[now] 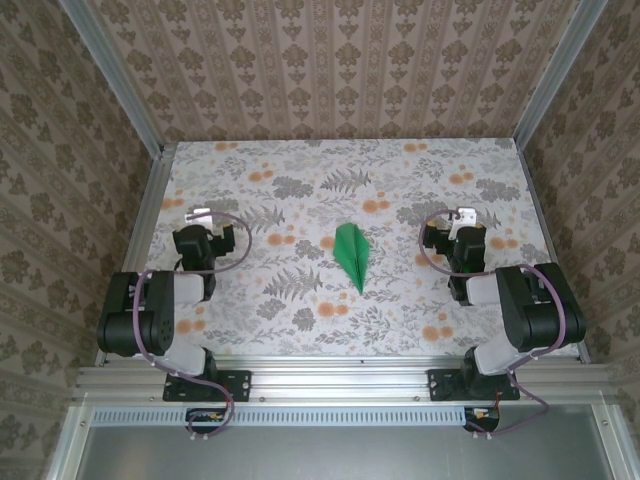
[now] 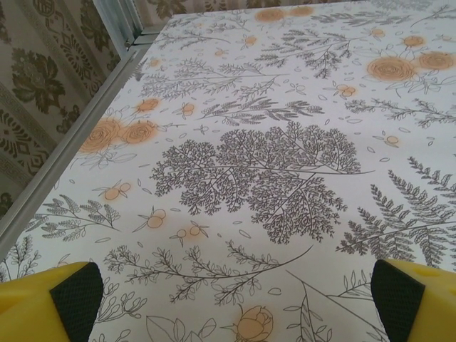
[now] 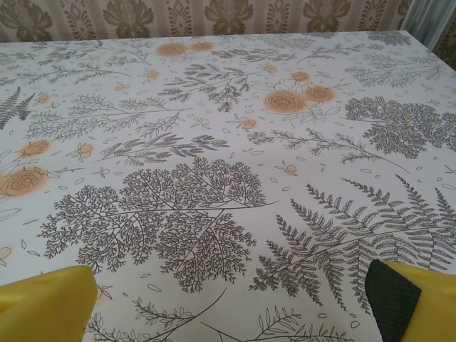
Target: Fold a paper plane with a square sheet of paper (pick it up from the middle)
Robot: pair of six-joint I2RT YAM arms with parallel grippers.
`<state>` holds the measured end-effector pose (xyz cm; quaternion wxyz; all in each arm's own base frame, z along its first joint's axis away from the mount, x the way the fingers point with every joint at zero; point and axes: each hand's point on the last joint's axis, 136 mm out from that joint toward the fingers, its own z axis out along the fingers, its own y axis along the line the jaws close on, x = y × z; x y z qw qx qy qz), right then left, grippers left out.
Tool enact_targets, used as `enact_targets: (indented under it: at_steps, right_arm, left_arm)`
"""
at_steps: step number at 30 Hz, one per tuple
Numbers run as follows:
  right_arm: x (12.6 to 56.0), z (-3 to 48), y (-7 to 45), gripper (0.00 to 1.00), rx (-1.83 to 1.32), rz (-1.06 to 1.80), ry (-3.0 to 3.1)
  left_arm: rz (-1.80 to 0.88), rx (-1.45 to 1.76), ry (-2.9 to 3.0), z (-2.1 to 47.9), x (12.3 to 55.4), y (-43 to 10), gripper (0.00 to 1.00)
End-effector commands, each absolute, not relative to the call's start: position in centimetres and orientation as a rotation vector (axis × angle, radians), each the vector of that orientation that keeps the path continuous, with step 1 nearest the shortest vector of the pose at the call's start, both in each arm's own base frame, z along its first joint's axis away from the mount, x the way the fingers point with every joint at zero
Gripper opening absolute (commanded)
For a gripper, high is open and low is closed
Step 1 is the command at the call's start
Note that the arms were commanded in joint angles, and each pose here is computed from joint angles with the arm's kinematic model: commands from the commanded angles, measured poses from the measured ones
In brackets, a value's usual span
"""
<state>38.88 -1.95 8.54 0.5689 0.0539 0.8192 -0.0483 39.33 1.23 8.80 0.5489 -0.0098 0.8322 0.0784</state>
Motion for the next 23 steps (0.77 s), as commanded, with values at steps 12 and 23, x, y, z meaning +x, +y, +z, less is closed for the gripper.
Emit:
enact_targets:
  at_steps: [12,23]
  right_arm:
    - [39.74,10.17,-1.67,1.0,0.134,-0.093,1.866]
    - [39.74,10.2,-1.67,1.0,0.134,-0.093,1.865]
  left_arm:
    - [0.204,-0.033,1.941,9.46,39.42,1.47,1.0]
    - [0.184,-0.02,1.944,9.43,39.48,1.29,1.0]
